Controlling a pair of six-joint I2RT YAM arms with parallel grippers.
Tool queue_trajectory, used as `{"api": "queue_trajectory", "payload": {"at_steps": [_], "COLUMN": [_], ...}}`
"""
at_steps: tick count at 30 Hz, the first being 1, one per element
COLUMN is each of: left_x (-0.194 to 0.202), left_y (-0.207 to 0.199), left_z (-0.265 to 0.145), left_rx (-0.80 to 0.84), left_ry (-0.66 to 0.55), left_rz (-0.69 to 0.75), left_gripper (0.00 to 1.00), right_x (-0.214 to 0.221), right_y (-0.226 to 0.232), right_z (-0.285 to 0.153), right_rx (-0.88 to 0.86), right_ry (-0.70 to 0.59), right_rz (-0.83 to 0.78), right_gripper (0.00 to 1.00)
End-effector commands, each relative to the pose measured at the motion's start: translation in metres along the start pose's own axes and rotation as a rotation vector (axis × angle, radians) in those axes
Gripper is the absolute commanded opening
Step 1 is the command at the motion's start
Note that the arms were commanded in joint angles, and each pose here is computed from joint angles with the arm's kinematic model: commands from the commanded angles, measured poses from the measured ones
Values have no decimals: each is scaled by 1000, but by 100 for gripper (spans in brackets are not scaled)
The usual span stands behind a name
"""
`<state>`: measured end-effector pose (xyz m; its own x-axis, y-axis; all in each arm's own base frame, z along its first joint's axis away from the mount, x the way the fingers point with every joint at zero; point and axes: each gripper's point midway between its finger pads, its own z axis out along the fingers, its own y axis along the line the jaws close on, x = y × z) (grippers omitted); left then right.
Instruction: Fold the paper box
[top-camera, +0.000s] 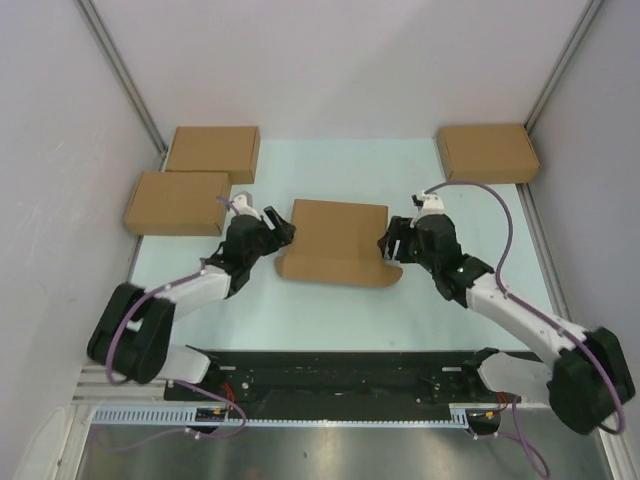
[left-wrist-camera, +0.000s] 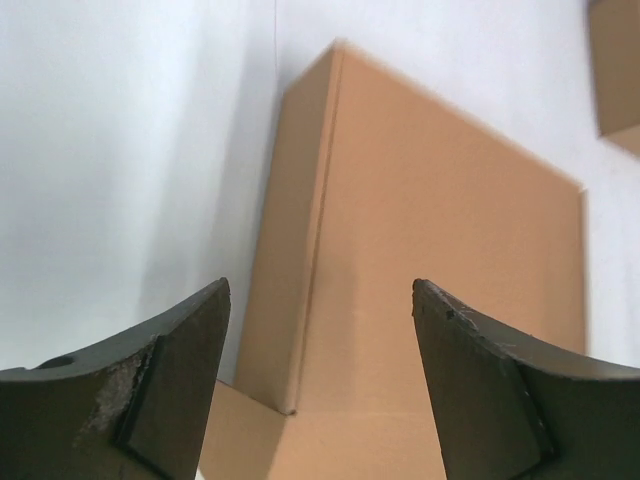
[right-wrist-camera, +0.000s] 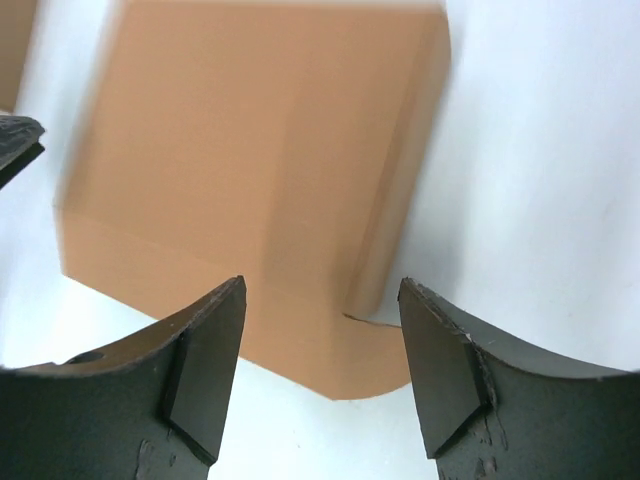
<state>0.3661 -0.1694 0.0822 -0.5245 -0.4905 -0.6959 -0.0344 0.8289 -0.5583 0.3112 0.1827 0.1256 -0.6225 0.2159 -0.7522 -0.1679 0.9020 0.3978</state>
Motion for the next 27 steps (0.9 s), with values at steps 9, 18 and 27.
{"api": "queue_trajectory", "payload": {"at_steps": [9,18,27], "left_x": [-121,-108,-99], "left_y": [0,39,41], "left_z": [-137,-177,-186], "left_rx": [-82,-175,-148], "left_ry": [-467,-530,-514], "left_rz": [-95,-120,-142], "left_gripper": [79,79,79], "right_x": [-1,95,155], "right_y": [63,92,94], "right_z": [-65,-49,-52], "right_rx": [475,570,537], "right_ry": [-388,-462,-441], "right_rz": [-1064,-1581,-1667], "right_gripper": [68,72,74]}}
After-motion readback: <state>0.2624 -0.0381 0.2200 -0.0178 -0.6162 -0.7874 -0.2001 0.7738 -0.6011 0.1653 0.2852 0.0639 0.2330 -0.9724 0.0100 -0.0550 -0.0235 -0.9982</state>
